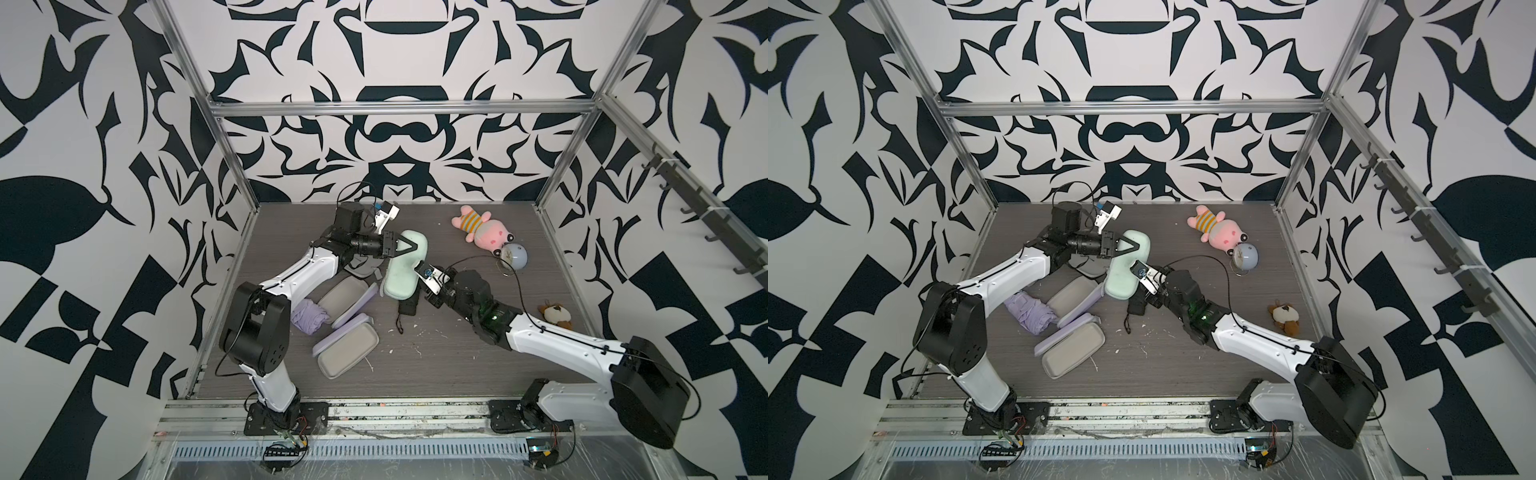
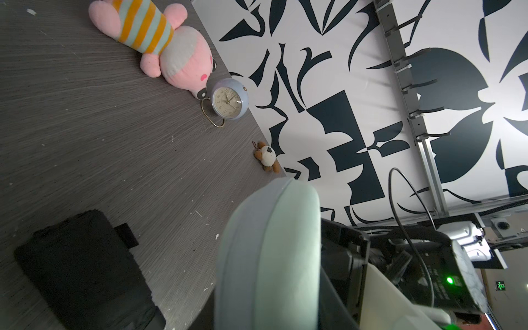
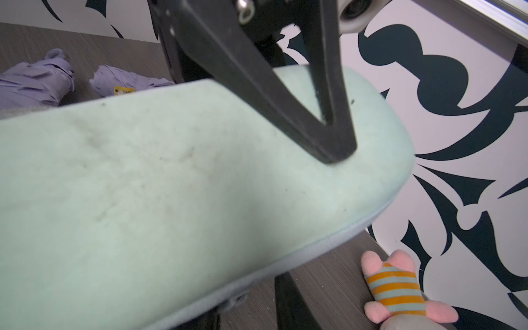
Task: Put umbrellas into zippered umbrella sleeves
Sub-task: Zip the zipper on the umbrella sleeve, then place the umbrella sleeve at the center of the board.
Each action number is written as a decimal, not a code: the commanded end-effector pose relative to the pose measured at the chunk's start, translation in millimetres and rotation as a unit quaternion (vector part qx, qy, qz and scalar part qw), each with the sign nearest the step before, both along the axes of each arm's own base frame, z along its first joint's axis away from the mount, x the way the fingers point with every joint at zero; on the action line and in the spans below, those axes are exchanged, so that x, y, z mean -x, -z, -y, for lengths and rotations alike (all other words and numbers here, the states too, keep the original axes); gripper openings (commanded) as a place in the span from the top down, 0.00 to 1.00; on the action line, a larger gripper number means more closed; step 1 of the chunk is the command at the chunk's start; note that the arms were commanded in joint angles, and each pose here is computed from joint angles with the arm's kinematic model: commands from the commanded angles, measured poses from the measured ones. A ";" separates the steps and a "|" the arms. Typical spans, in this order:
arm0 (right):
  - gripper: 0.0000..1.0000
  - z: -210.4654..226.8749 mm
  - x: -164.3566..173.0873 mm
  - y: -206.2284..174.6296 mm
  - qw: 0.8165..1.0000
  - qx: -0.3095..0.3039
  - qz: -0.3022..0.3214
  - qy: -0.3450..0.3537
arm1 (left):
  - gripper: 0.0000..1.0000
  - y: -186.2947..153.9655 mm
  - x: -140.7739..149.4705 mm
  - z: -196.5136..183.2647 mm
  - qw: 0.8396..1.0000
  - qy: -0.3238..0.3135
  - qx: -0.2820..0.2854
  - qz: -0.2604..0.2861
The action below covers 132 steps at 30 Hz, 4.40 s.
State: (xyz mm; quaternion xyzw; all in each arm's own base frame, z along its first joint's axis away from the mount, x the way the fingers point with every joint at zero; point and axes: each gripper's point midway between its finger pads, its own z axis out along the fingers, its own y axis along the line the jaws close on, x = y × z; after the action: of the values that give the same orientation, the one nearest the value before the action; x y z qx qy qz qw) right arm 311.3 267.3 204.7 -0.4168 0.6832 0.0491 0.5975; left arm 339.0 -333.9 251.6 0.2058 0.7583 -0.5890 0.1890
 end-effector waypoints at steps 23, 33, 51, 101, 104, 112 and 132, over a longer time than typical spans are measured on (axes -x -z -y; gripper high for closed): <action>1.00 -39.3 80.8 40.3 0.981 0.128 -0.031 -0.140 | 0.93 -73.8 -60.2 -43.3 0.986 -0.125 0.033 0.109; 1.00 -63.9 79.9 5.9 0.990 -0.065 -0.087 -0.093 | 0.95 -78.8 -78.8 -49.4 0.972 -0.192 0.071 0.118; 0.46 6.0 5.5 -39.9 0.989 -0.131 0.027 0.060 | 0.90 -107.1 -25.6 -19.5 0.974 -0.066 0.032 0.213; 1.00 -45.2 30.4 -7.3 0.996 0.034 0.055 -0.066 | 0.99 -111.3 -39.3 -19.5 0.972 -0.095 0.021 0.214; 1.00 -53.9 42.8 -0.1 0.995 0.025 0.031 -0.087 | 1.00 -113.3 -45.7 -20.5 0.969 -0.112 0.026 0.220; 1.00 -76.8 55.9 -16.7 0.990 -0.091 -0.036 -0.099 | 1.00 -104.5 -70.0 -35.0 0.952 -0.205 0.030 0.227; 1.00 -97.2 30.9 -62.8 0.913 -0.378 -0.152 -0.035 | 1.00 -58.6 -65.7 -21.6 0.920 -0.352 0.095 0.148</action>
State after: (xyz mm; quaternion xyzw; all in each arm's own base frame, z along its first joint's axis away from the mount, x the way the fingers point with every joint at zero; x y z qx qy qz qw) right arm 296.5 334.0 185.9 -0.1992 0.7596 0.2666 0.5588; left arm 402.0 -311.6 270.9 0.0140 0.7412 -0.4870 0.4618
